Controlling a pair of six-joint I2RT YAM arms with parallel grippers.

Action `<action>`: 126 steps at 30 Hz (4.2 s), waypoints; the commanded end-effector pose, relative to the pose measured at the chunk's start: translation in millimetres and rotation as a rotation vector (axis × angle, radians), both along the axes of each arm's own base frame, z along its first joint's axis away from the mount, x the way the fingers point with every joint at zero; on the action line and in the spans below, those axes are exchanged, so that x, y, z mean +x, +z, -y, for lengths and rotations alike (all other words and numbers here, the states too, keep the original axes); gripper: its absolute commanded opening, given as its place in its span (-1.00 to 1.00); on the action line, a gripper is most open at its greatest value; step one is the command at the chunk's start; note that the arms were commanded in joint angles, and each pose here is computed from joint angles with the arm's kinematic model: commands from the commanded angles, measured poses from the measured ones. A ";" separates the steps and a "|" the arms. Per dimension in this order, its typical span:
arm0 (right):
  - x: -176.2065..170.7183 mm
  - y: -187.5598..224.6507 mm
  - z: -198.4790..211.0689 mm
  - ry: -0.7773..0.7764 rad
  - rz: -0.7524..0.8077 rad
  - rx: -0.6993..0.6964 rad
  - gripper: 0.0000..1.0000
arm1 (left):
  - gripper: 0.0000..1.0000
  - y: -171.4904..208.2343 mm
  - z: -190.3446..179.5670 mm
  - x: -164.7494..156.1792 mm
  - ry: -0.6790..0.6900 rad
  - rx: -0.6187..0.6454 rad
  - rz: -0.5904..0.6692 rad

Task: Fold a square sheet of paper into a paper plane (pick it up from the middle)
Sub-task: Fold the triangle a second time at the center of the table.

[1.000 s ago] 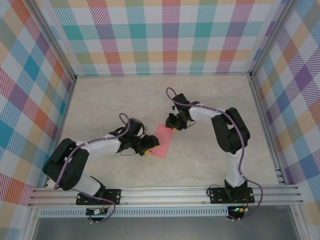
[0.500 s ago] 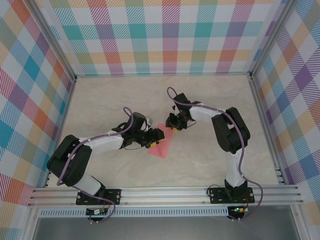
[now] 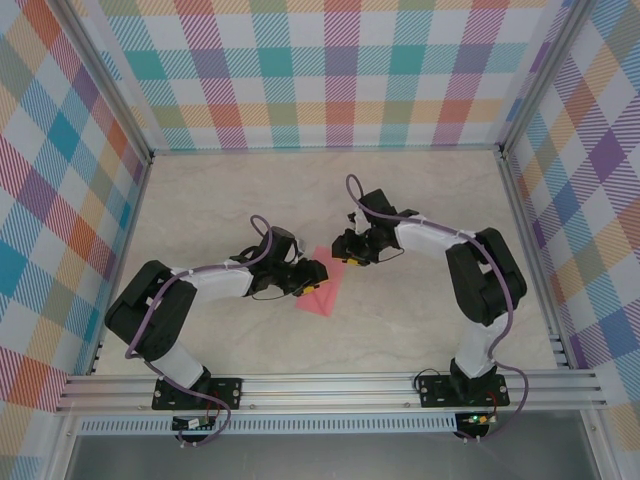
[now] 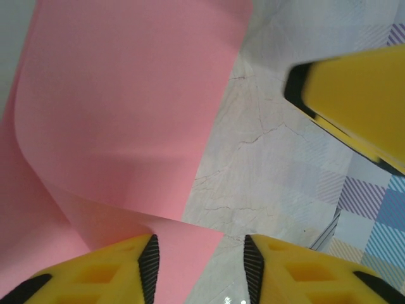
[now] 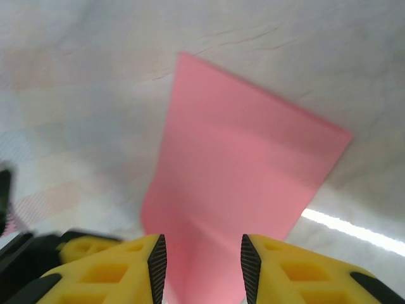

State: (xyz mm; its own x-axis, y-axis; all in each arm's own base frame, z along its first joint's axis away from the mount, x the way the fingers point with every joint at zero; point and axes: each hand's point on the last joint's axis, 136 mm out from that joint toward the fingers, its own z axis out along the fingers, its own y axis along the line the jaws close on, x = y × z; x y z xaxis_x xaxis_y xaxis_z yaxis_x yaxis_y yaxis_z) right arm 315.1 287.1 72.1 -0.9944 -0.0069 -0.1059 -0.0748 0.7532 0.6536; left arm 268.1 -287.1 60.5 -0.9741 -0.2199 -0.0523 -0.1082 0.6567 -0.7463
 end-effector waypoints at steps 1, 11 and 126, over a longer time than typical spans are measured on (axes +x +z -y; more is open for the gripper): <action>-20.3 15.4 -3.5 0.057 -0.008 0.095 -0.23 | -0.28 -6.7 0.6 1.7 0.005 0.021 0.019; -64.0 -1.8 -4.7 0.100 -0.148 0.151 -0.18 | -0.48 -13.2 -4.0 2.0 0.021 0.049 0.013; -43.6 -59.2 -3.2 0.099 -0.127 -0.045 -0.82 | -0.55 -28.9 20.3 -11.5 -0.069 0.042 -0.042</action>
